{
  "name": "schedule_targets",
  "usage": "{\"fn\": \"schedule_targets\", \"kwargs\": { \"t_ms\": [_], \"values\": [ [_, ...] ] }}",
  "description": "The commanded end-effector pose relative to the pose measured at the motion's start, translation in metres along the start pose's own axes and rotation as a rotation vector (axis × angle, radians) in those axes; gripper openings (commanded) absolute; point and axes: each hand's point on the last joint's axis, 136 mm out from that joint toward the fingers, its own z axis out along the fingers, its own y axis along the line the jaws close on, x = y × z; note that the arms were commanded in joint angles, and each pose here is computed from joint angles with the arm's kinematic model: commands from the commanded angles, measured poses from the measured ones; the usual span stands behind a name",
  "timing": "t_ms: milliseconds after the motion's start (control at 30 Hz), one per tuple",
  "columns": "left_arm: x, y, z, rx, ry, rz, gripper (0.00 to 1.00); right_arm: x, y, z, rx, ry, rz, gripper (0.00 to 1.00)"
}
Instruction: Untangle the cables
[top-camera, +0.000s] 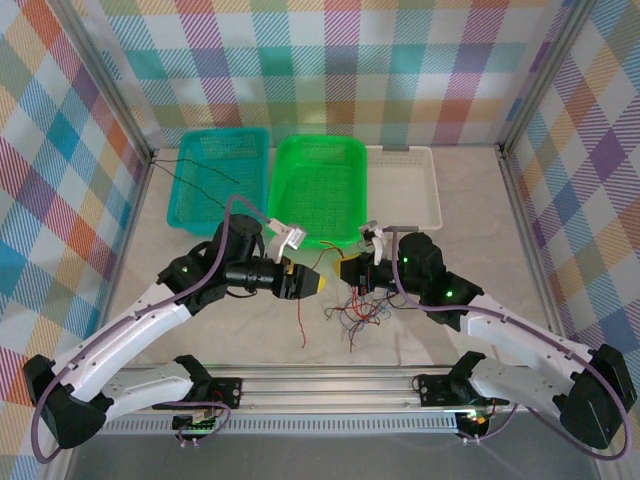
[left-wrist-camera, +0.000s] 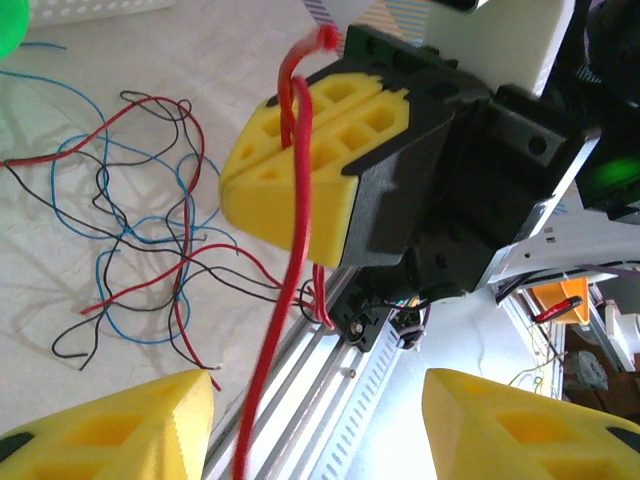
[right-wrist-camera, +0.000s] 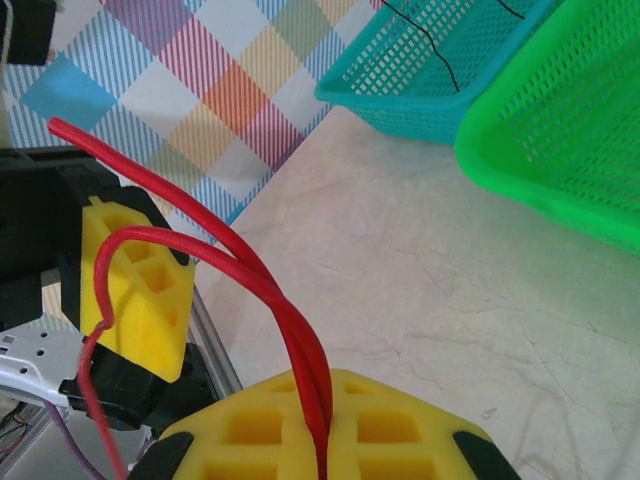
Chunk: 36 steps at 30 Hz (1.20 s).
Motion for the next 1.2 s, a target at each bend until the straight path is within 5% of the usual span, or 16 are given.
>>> {"fn": "schedule_targets", "kwargs": {
  "t_ms": [0, 200, 300, 467, 533, 633, 800, 1167],
  "values": [
    [0.008, -0.001, -0.001, 0.012, 0.002, 0.011, 0.57, 0.001, 0.000, -0.002, -0.005, 0.002, -0.003, 0.00],
    [0.011, 0.007, -0.006, -0.036, -0.022, 0.004, 0.53, 0.006, 0.006, -0.002, -0.043, 0.020, -0.003, 0.00],
    [0.007, 0.007, -0.009, -0.043, -0.047, 0.009, 0.28, 0.007, 0.008, -0.003, -0.055, 0.023, -0.005, 0.00],
    [0.003, 0.004, -0.011, -0.037, -0.067, 0.012, 0.00, 0.009, 0.008, -0.005, -0.053, 0.031, 0.001, 0.00],
    [0.003, 0.006, -0.011, -0.045, -0.071, 0.006, 0.00, 0.009, 0.006, -0.006, -0.038, 0.033, 0.006, 0.00],
    [0.002, 0.010, -0.010, -0.060, -0.079, -0.006, 0.00, 0.010, 0.000, -0.008, 0.002, 0.032, 0.018, 0.15],
    [-0.007, 0.019, -0.007, -0.116, -0.093, -0.026, 0.00, 0.003, 0.001, -0.015, 0.025, 0.011, 0.004, 0.51],
    [-0.019, 0.020, 0.002, -0.166, -0.024, 0.021, 0.00, -0.032, 0.011, -0.019, 0.063, -0.044, -0.046, 0.59]
  ]
}}
